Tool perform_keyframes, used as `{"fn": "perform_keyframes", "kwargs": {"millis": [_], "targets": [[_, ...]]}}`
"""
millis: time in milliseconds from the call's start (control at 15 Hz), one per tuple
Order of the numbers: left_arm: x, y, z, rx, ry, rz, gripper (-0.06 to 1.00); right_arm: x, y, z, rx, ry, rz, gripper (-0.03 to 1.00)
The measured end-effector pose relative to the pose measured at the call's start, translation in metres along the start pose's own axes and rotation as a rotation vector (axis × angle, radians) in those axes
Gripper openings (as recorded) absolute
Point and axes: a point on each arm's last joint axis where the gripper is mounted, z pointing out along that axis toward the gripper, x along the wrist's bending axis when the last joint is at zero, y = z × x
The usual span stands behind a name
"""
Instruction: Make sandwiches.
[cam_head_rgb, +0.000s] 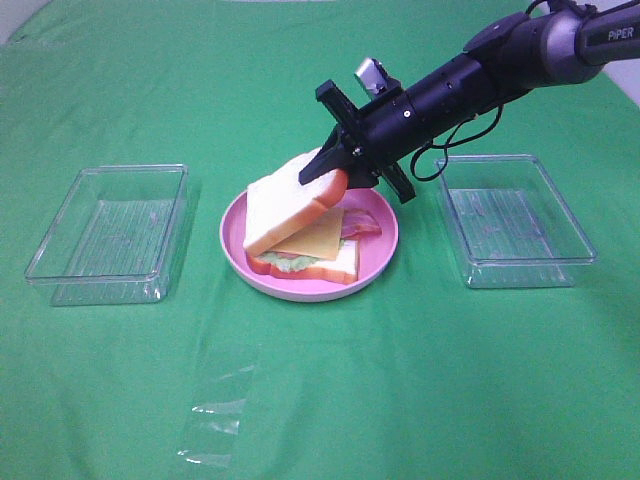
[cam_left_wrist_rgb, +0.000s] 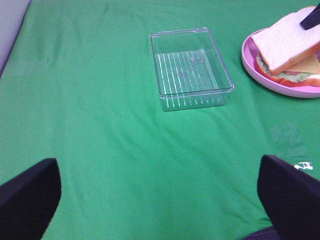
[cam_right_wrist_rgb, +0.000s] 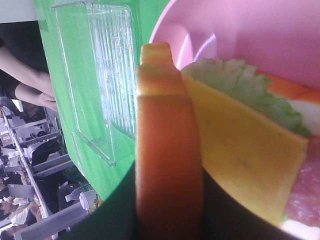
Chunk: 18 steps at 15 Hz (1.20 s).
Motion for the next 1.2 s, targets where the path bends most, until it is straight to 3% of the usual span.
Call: {"fn": "perform_keyframes", "kwargs": {"millis": [67,200,400,600,800,933,1067,1133,1200], "targets": [[0.0,0.0,0.0,0.0,0.0,0.0,0.99,-0.001,0.0,0.0,0.003,-0.007,-0.004,0.27],[0.0,0.0,0.0,0.0,0.0,0.0,0.99,-0.002,-0.003,0.0,0.032,-0.029,-0.018,0.55],[0.0,0.0,0.0,0.0,0.0,0.0,0.99,0.007,-0.006,-0.012,0.027,-0.078,-0.076,0.78],[0.0,0.0,0.0,0.0,0.0,0.0,0.99,0.027,-0.013,-0.046,-0.007,-0.254,-0.149,0.82],[0.0,0.0,0.0,0.0,0.0,0.0,0.99,0.041,-0.02,-0.089,-0.032,-0.528,-0.213,0.82],[0.0,0.0,0.0,0.0,0.0,0.0,0.99,0.045,-0.022,-0.115,-0.056,-0.613,-0.202,0.82],[0.0,0.0,0.0,0.0,0.0,0.0,0.99,0.034,-0.013,-0.161,-0.143,-0.652,-0.158,0.82],[0.0,0.0,0.0,0.0,0.0,0.0,0.99,0.008,-0.009,-0.198,-0.203,-0.708,-0.096,0.82],[0.0,0.0,0.0,0.0,0.0,0.0,0.99,-0.001,-0.009,-0.208,-0.212,-0.742,-0.081,0.82]]}}
